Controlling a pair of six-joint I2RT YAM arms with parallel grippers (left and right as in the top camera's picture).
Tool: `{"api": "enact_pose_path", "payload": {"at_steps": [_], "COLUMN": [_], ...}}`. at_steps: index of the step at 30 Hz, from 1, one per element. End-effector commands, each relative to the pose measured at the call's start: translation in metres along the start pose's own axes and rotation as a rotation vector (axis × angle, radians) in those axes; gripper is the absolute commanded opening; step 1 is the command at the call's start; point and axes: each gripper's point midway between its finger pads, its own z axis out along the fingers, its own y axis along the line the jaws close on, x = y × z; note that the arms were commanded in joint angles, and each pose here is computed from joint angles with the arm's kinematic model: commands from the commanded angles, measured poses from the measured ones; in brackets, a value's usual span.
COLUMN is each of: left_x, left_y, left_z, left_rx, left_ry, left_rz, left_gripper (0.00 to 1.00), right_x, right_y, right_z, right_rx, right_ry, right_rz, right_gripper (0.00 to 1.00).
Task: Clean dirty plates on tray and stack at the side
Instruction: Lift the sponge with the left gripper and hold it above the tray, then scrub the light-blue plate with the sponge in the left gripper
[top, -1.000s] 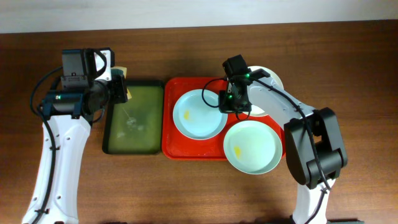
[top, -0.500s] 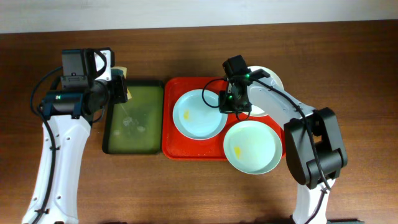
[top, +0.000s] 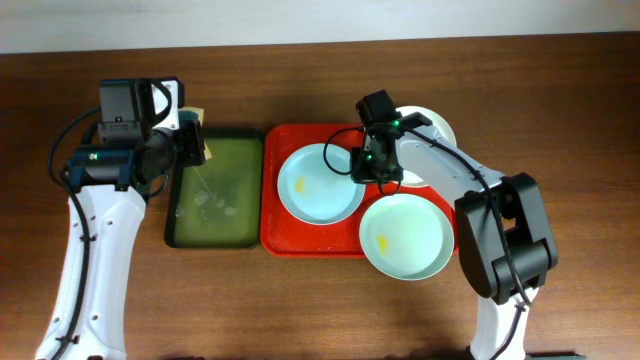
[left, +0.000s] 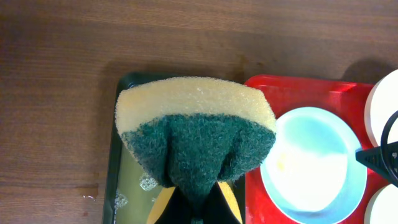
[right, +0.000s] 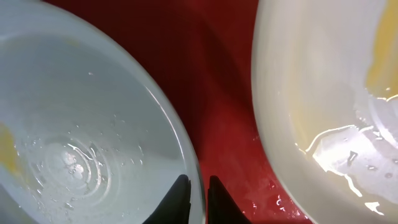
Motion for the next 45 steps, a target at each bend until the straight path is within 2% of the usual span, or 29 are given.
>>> {"api": "enact_pose_path", "payload": {"at_steps": [1,3,9,15,17,19,24,25,30,34,38,45], "left_x": [0.0,-0.001,0.003,0.019,0.013,0.017,0.045,0.054,0.091,0.104,0.116,0.169], "left_y": [-0.003,-0.003,-0.001,0.005,-0.01,-0.047,-0.124,-0.132,-0.138,-0.135,-0.123,-0.158], "left_z": [0.002,0.002,0.009,0.048,0.058,0.071,0.099,0.107,0.145,0.168,0.187,0.205], "left_rx": [0.015,0.015,0.013,-0.005,0.011,0.092,0.15,0.124,0.052,0.04,-0.056,-0.029], "left_ry": [0.003,0.003,0.027,0.281,0.398,0.424,0.477,0.501,0.603,0.637,0.653,0.755], "left_rz": [0.016,0.016,0.017,-0.003,0.025,0.076,0.143,0.131,0.136,0.135,0.125,0.208], "left_gripper": [0.0,0.0,0.0,0.0,0.0,0.0,0.0,0.0,0.0,0.0,0.0,0.0], "right_x": [0.006,0.006,0.016,0.02,0.023,0.023,0.023,0.023,0.024,0.024,0.023,0.023], "right_y": [-0.003,-0.003,0.015,0.013,0.02,0.019,0.019,0.019,0.019,0.019,0.019,0.019], "right_z": [0.009,0.009,0.008,0.008,0.007,0.007,0.007,0.007,0.007,0.007,0.007,0.007], "right_rx": [0.029,0.029,-0.079,-0.073,-0.111,-0.109,-0.109,-0.109,-0.105,-0.104,-0.105,-0.105], "right_ry": [0.015,0.014,0.069,0.087,0.102,0.105,0.105,0.105,0.105,0.105,0.104,0.103], "right_rz": [-0.013,-0.012,-0.008,-0.005,-0.003,-0.003,-0.003,-0.003,-0.003,-0.003,-0.004,-0.004], "right_gripper": [0.13,0.04,0.04,0.04,0.04,0.04,0.04,0.04,0.04,0.04,0.04,0.04]}}
